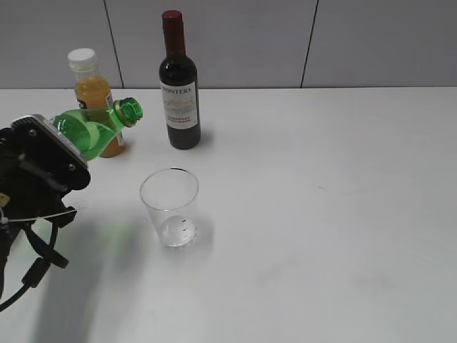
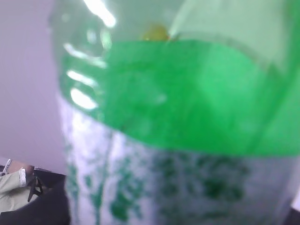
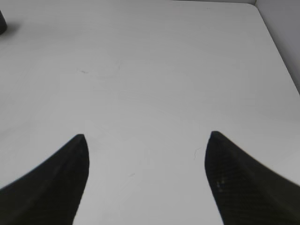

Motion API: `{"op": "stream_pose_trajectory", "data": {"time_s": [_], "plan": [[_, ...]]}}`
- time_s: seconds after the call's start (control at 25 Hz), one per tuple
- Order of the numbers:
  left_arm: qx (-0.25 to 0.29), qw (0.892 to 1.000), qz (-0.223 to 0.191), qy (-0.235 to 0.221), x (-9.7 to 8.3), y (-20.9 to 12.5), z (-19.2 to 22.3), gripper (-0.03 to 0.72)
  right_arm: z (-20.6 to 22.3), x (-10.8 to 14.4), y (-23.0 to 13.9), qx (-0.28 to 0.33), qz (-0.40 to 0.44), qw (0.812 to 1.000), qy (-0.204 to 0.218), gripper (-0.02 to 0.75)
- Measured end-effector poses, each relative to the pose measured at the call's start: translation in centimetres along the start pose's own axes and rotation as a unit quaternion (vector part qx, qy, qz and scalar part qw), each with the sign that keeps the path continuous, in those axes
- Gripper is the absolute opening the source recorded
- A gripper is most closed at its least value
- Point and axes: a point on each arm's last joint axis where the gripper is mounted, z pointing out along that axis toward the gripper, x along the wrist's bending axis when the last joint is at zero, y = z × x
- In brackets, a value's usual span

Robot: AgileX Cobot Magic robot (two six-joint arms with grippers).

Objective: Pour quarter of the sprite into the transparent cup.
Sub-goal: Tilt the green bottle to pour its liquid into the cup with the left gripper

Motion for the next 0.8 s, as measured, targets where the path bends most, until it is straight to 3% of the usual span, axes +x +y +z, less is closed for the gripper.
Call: {"op": "stream_pose_trajectory", "data": {"time_s": [0.44, 0.8], "plan": [[-0.008, 0.996, 0.091, -0.002, -0.09, 0.20, -0.01, 0.466, 0.00, 0.01, 0.00, 0.000, 0.000, 1.000, 0.000, 0.594], [-0.011, 0.992, 0.122, -0.002, -0.11, 0.26, -0.01, 0.466, 0.00, 0.01, 0.00, 0.000, 0.000, 1.000, 0.000, 0.594]]}}
